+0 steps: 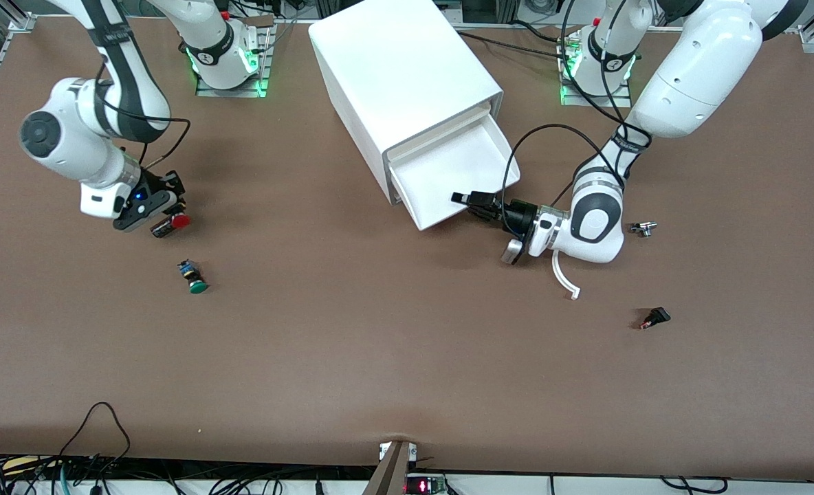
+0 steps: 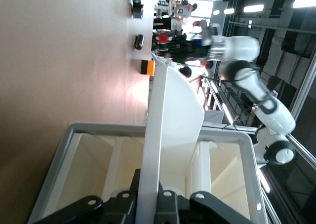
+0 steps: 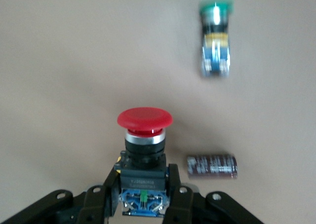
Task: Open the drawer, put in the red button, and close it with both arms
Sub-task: 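Pull the drawer open with the left gripper while the right gripper lifts the button, then carry the red button over the drawer while the left gripper releases the handle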
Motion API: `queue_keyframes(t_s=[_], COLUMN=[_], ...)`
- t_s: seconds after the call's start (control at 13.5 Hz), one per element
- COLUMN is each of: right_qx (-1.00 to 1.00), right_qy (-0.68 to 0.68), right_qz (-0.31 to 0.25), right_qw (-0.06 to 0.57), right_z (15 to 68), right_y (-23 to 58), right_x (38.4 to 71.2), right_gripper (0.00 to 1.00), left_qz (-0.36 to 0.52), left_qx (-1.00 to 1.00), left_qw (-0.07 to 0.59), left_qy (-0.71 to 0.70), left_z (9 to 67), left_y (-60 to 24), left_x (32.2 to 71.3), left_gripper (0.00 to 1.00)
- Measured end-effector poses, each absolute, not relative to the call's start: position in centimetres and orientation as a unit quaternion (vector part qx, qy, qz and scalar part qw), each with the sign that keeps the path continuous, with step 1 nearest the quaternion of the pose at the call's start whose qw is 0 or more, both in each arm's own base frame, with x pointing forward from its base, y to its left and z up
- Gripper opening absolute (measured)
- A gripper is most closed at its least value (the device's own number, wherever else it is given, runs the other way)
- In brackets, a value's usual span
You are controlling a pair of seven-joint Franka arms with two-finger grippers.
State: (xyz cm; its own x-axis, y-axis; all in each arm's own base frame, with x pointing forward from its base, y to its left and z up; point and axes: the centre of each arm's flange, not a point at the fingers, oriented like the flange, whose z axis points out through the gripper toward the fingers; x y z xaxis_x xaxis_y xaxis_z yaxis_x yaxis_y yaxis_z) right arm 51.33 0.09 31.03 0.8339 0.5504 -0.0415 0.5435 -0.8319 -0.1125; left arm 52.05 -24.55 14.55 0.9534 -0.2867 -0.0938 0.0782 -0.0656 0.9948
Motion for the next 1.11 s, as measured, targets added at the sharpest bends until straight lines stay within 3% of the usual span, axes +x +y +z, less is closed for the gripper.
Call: queue_keyframes(t_s=[0.15, 0.22, 0.44, 0.81, 1.11], right_qx=[-0.96, -0.962, -0.973, -0.986, -0.993], right_qy=[-0.268, -0.259, -0.217, -0.141, -0.081], right_qz=[0.049, 0.055, 0.061, 0.055, 0.053], right_qw=[0.059, 0.06, 0.053, 0.065, 0.062], right_z=[36.3, 38.4, 41.4, 42.9, 43.7], right_y=[4.7, 7.1, 15.1, 29.5, 40.2], right_x=[54.7, 56.1, 58.4, 56.6, 52.5], right_gripper=[0.41, 0.41, 0.41, 0.41, 0.41], left_qz=[-0.132, -0.14, -0.179, -0.224, -0.216], left_qx=[0.727, 0.737, 0.746, 0.741, 0.788], left_qw=[0.672, 0.66, 0.639, 0.622, 0.571], left_qy=[-0.051, -0.027, 0.056, 0.119, 0.084], left_z=[14.5, 14.3, 14.2, 16.0, 17.9], left_y=[-24.1, -23.8, -21.8, -17.9, -11.9], left_x=[52.6, 52.8, 53.9, 55.5, 56.9], left_gripper=[0.11, 0.18, 0.51, 1.0, 1.0])
